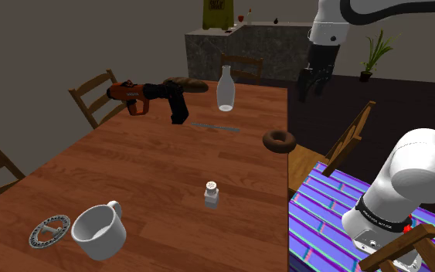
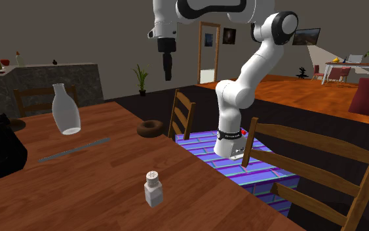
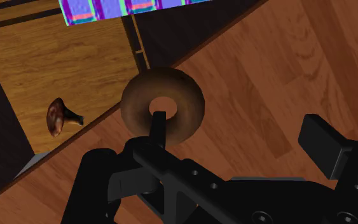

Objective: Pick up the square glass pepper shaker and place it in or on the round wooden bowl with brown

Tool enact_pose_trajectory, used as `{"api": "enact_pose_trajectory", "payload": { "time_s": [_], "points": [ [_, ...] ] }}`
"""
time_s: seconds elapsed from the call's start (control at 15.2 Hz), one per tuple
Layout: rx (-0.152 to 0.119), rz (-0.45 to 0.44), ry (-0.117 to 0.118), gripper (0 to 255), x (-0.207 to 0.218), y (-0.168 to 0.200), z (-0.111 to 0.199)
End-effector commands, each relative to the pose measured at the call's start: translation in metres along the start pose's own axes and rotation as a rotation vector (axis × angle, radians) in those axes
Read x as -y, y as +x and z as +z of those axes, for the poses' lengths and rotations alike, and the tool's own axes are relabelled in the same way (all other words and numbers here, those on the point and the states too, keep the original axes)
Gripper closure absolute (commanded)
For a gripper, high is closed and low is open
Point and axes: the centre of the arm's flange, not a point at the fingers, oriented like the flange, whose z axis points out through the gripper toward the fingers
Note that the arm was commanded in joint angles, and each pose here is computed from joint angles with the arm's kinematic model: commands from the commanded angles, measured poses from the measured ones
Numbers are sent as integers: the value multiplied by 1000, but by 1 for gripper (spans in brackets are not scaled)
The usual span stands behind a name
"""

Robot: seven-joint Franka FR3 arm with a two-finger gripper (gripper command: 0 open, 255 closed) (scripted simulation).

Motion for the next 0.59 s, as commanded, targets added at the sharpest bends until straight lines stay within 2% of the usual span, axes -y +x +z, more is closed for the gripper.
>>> {"api": "enact_pose_trajectory", "payload": {
  "time_s": [0.0,0.53],
  "points": [
    [0,0,0,0,0,0,0],
    [38,-49,-25,0,95,31,47]
  ]
}}
